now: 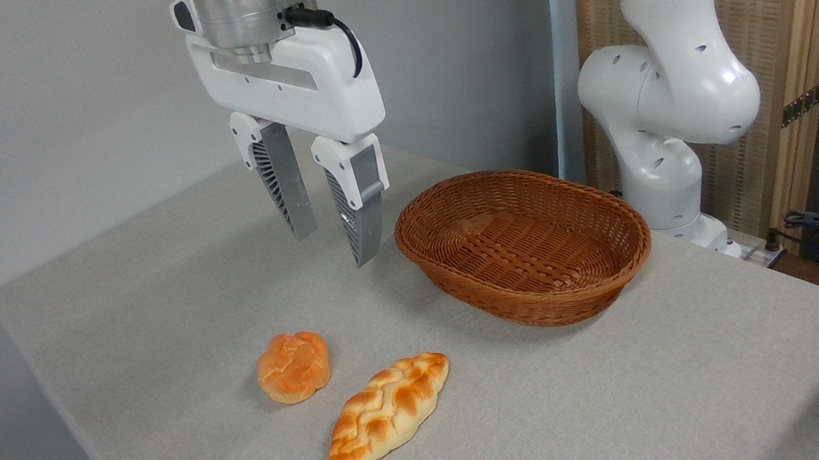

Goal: Put bread into the basket
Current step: 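Lower the open gripper down onto the small round orange bun, then close the gripper around the round bun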

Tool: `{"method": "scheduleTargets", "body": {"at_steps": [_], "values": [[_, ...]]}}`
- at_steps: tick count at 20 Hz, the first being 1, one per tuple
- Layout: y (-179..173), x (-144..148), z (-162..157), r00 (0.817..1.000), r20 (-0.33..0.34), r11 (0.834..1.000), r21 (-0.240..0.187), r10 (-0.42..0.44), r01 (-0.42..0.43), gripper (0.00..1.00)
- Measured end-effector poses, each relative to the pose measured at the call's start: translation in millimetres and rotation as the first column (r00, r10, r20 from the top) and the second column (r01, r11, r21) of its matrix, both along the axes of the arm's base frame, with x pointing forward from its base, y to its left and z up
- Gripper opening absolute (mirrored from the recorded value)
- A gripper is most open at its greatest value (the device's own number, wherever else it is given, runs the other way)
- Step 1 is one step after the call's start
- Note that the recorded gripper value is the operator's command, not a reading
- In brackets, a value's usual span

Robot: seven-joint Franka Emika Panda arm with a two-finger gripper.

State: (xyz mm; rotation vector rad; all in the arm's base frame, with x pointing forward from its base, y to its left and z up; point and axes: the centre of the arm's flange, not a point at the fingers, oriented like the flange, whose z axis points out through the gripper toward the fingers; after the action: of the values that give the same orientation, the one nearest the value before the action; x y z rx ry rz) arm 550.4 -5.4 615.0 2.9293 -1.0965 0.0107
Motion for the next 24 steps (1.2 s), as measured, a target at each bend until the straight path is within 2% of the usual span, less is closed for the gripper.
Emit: {"method": "scheduleTargets", "body": {"at_steps": [7, 15, 17, 20, 24], "values": [[-28.0, -2.2, 2.3, 0.998, 0.004, 0.998, 0.001, -0.057, 0.057, 1.00], [-27.9, -1.3, -5.4, 0.998, 0.001, 0.998, 0.001, -0.057, 0.057, 1.00], [-28.2, 4.4, -23.2, 0.998, 0.032, 0.998, 0.001, -0.056, 0.056, 1.00], [-42.1, 13.9, -70.3, 0.992, 0.097, 0.997, 0.000, -0.076, 0.076, 1.00], [-61.5, 13.5, -138.8, 0.987, 0.124, 0.994, -0.001, -0.106, 0.107, 1.00]]}}
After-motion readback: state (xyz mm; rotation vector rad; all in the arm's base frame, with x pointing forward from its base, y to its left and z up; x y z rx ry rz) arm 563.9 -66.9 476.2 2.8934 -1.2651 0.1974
